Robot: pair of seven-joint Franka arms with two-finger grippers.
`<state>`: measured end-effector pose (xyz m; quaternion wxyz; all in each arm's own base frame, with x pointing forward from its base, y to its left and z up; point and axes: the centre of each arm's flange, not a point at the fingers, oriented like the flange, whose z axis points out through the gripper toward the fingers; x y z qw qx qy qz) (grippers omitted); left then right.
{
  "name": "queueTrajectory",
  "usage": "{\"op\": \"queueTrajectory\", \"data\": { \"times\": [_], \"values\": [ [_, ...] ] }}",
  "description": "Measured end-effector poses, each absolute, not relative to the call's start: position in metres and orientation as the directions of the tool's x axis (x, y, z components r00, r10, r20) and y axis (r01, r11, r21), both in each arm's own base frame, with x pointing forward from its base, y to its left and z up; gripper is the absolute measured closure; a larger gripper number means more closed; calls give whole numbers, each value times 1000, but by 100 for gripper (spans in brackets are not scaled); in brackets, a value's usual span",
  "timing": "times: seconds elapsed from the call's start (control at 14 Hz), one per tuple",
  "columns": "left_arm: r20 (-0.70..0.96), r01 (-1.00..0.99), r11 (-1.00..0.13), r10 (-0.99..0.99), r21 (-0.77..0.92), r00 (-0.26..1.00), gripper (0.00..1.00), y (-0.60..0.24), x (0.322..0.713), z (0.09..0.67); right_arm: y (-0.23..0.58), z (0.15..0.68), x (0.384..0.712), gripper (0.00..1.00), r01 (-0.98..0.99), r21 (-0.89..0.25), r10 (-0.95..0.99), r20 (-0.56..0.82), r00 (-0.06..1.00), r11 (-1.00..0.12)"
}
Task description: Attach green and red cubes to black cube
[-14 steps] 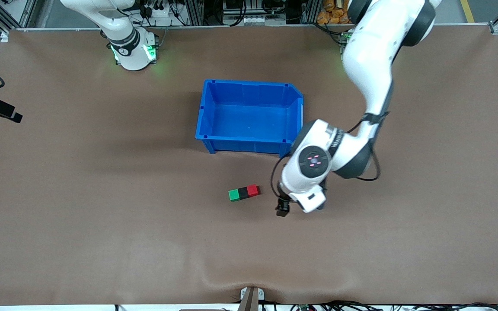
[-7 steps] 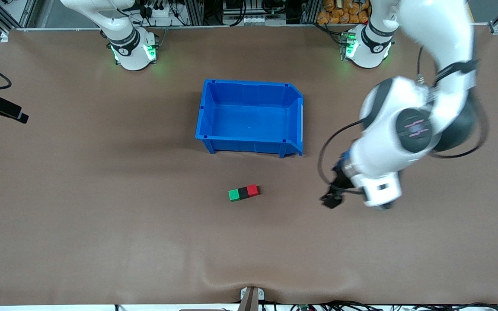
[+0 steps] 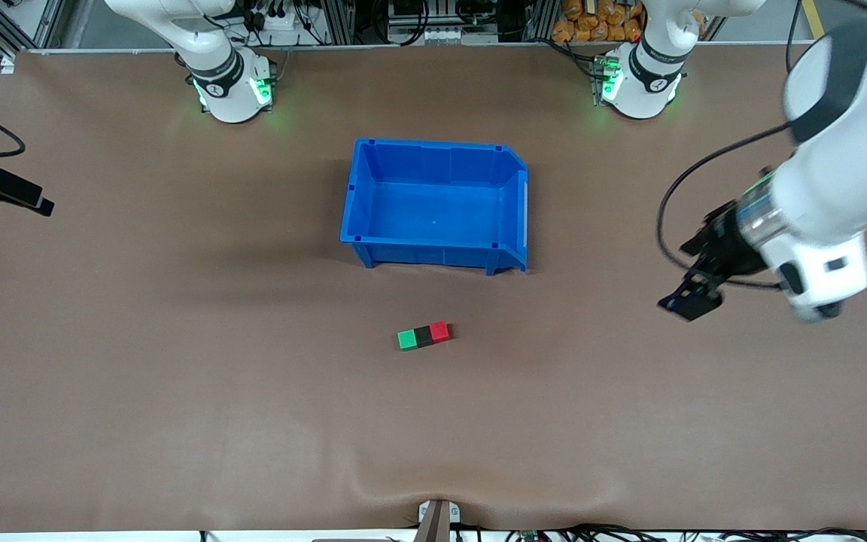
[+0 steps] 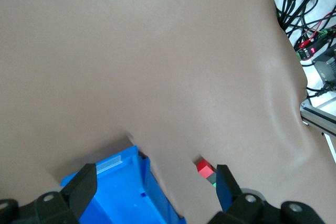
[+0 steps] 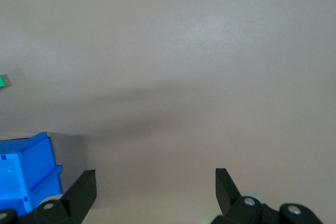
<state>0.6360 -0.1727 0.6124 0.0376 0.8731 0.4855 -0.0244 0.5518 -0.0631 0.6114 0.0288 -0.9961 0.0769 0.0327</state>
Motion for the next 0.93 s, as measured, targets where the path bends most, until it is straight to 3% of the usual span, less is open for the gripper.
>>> {"op": "queueTrajectory", "data": {
  "times": [0.5,0.71,0.93],
  "values": [
    [-110,587,-809,584,1,805,0,-111,630,616,-63,611,552,0,-154,-53,-151,-69,986,-987],
    [-99,359,-933,355,29,930,0,-105,630,619,-63,611,552,0,-155,-53,-151,-69,986,-987],
    [-95,239,-971,237,10,967,0,-105,620,620,-63,612,552,0,-154,-53,-151,-69,986,-987]
  ]
}}
